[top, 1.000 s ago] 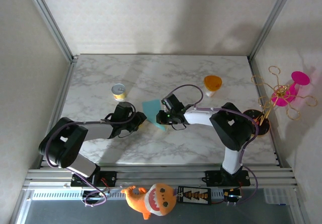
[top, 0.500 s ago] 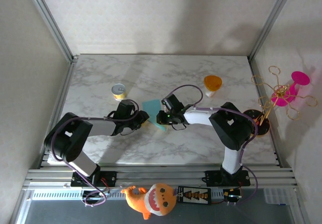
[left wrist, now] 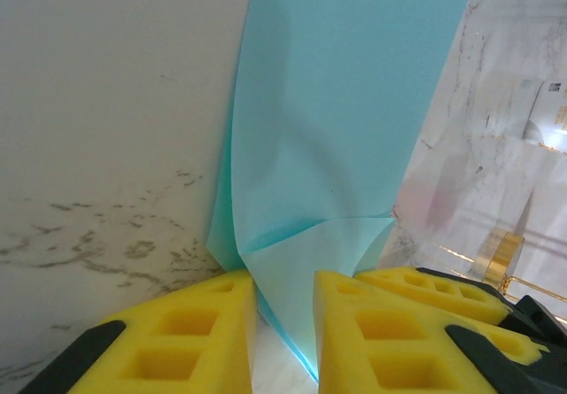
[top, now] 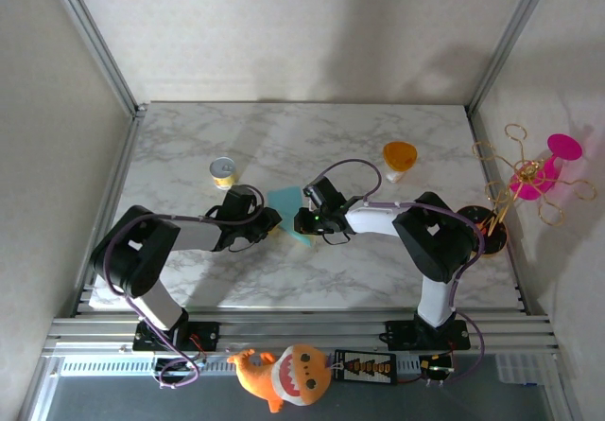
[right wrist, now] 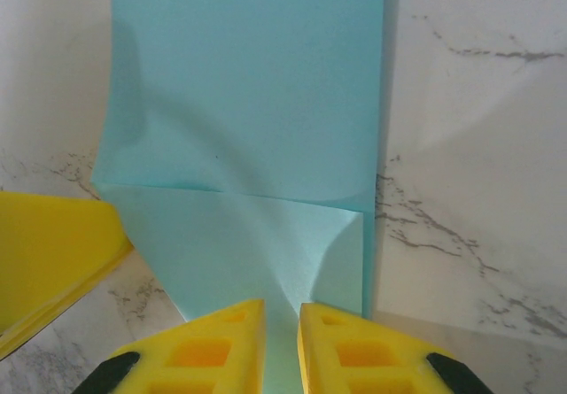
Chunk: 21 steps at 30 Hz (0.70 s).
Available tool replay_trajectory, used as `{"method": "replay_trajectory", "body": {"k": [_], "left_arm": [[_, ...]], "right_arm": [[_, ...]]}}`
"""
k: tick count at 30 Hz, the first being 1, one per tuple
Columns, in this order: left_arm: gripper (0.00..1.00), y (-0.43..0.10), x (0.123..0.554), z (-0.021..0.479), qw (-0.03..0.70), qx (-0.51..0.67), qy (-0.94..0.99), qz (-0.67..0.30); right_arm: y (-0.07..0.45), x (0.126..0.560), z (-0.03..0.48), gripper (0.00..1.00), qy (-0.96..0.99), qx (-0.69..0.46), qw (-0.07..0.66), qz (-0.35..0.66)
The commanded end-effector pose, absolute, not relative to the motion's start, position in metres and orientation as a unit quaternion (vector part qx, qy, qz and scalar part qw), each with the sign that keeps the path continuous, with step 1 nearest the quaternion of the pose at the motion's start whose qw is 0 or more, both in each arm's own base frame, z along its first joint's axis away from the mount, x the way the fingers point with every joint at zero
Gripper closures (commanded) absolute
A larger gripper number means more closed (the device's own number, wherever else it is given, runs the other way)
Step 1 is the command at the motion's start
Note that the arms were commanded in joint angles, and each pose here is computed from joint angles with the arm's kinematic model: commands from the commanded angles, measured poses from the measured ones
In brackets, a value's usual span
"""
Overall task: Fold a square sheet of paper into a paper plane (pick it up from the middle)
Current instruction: Fourth fold the wing at the center of the table.
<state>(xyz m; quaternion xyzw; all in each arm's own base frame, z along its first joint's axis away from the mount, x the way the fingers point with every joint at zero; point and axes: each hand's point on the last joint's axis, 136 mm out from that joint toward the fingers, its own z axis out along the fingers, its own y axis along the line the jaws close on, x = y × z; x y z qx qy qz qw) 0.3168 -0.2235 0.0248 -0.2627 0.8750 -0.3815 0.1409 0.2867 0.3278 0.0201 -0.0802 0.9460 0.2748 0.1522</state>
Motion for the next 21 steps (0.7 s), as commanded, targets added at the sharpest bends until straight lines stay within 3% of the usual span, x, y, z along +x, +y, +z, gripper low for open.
{"method": "replay_trajectory", "body": {"k": [1, 21], "left_arm": [[0.76, -0.229, 0.32, 0.028, 0.141, -0.248, 0.877, -0.388], [0.79, -0.232, 0.331, 0.029, 0.14, -0.241, 0.862, -0.424]], "right_arm": [[0.31, 0.276, -0.01, 0.8, 0.962, -0.076, 0.122, 0.233], [0.305, 0.273, -0.014, 0.8, 0.963, -0.077, 0.118, 0.228]]}}
